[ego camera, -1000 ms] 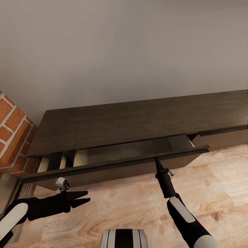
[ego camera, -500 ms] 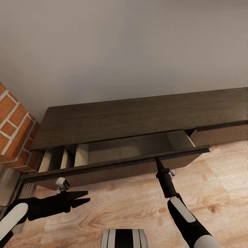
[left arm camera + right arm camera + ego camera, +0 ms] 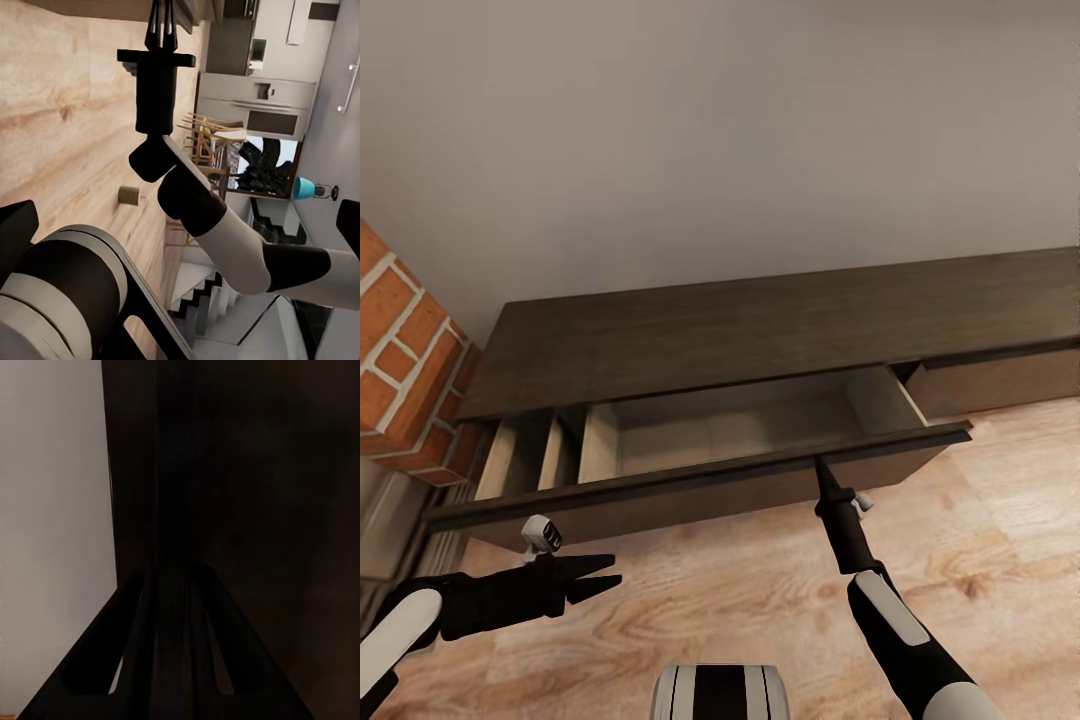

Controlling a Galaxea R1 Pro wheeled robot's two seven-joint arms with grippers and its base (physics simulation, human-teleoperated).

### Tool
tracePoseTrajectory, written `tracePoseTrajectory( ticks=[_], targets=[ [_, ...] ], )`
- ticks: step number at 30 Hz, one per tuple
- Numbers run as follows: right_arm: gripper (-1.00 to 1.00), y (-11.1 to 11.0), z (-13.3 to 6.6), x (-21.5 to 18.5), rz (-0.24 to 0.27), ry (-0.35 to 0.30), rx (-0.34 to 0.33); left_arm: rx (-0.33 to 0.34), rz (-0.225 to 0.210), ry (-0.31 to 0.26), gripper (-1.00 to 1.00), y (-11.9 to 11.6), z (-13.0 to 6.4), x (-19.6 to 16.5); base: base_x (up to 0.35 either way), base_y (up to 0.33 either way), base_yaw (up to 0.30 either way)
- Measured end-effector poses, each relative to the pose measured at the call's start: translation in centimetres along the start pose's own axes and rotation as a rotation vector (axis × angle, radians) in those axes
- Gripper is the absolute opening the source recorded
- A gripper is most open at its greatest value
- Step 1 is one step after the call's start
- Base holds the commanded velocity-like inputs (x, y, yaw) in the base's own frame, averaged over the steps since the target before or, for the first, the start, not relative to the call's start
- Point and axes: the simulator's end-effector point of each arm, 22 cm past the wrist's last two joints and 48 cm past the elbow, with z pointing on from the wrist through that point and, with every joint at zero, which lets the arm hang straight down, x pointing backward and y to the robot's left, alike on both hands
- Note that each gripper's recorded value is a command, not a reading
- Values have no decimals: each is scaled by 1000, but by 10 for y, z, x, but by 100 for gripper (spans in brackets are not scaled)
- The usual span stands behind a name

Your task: Place each of the two pumpkins and all three candles from the living room inside a cabinet in the living room (use any cabinet), then make sure every cabinet is closed, and position the cauldron so it is next to a table in the living room.

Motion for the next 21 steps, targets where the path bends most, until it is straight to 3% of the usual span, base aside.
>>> tracePoseTrajectory(
  ticks=[21],
  targets=[
    [-100,0,0,-6,1,-14,1,-1,0,0,100,0,0,0,-91,0,0]
  ],
)
